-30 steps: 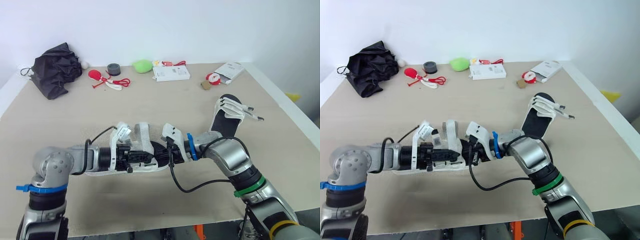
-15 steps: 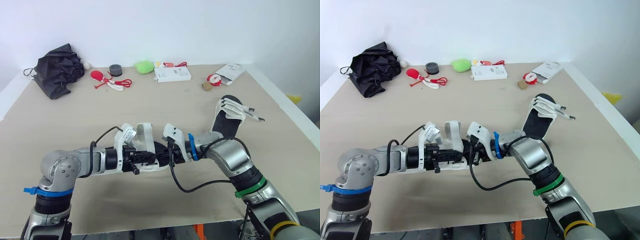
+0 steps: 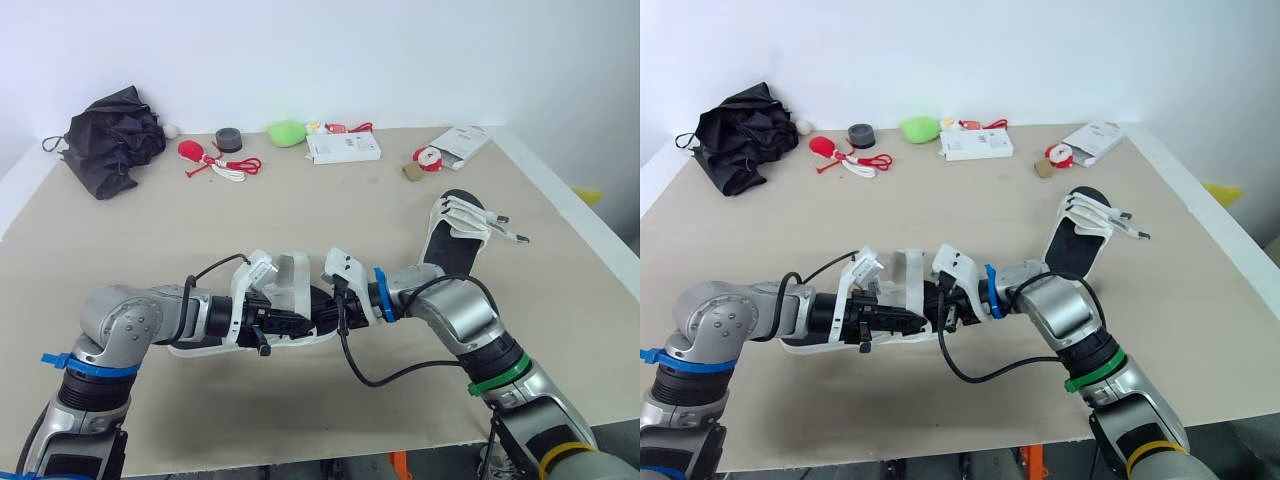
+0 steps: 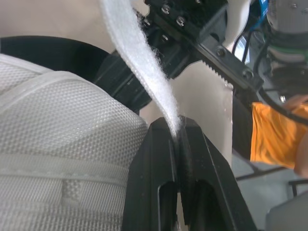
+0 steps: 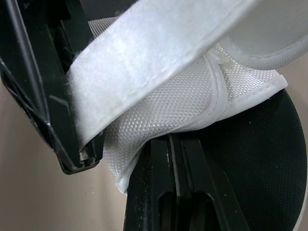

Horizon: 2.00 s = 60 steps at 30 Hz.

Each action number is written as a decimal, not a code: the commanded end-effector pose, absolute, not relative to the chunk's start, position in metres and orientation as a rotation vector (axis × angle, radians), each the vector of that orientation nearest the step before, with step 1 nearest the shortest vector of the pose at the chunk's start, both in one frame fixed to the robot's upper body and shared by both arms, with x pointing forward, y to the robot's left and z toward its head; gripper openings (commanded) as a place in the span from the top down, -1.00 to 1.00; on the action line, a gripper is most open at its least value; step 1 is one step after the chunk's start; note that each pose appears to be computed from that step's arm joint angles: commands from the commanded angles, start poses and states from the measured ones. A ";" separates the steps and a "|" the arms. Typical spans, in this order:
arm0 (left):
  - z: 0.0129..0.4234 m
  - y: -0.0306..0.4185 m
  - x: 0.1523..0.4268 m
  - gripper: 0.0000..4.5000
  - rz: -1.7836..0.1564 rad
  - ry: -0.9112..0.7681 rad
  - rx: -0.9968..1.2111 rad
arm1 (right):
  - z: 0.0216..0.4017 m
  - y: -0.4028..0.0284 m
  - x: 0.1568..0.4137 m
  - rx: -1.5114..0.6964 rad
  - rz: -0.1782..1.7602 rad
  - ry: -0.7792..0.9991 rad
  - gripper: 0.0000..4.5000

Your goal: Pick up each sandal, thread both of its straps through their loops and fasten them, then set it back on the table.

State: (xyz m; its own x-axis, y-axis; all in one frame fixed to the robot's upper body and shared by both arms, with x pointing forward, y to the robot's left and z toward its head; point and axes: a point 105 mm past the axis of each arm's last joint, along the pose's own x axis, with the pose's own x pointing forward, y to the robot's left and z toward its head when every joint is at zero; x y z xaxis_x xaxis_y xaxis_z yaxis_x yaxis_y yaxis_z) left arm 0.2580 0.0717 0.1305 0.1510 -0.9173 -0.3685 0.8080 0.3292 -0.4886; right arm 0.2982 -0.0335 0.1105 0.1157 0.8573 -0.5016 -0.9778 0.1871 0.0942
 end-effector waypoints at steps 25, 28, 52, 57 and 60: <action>0.153 0.069 0.275 -0.13 -1.283 0.660 -0.382 | 0.108 -0.034 0.301 -0.287 1.359 0.515 1.00; 0.157 0.070 0.277 -0.13 -1.269 0.676 -0.427 | 0.108 -0.034 0.301 -0.286 1.360 0.514 1.00; 0.146 0.067 0.275 0.97 -1.243 0.649 -0.291 | 0.107 -0.031 0.298 -0.281 1.367 0.508 1.00; 0.136 0.068 0.266 0.97 -1.264 0.682 -0.268 | 0.107 -0.031 0.298 -0.281 1.367 0.509 1.00; 0.129 0.071 0.262 0.97 -1.274 0.676 -0.206 | 0.106 -0.032 0.298 -0.283 1.365 0.511 1.00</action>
State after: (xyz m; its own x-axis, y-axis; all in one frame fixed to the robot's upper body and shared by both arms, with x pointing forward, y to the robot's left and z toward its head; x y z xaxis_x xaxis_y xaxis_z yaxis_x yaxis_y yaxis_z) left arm 0.2706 0.0724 0.1367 0.1696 -0.9325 -0.3189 0.7947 0.3208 -0.5154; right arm 0.2967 -0.0296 0.1121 0.1062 0.8671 -0.4866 -0.9807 0.1721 0.0926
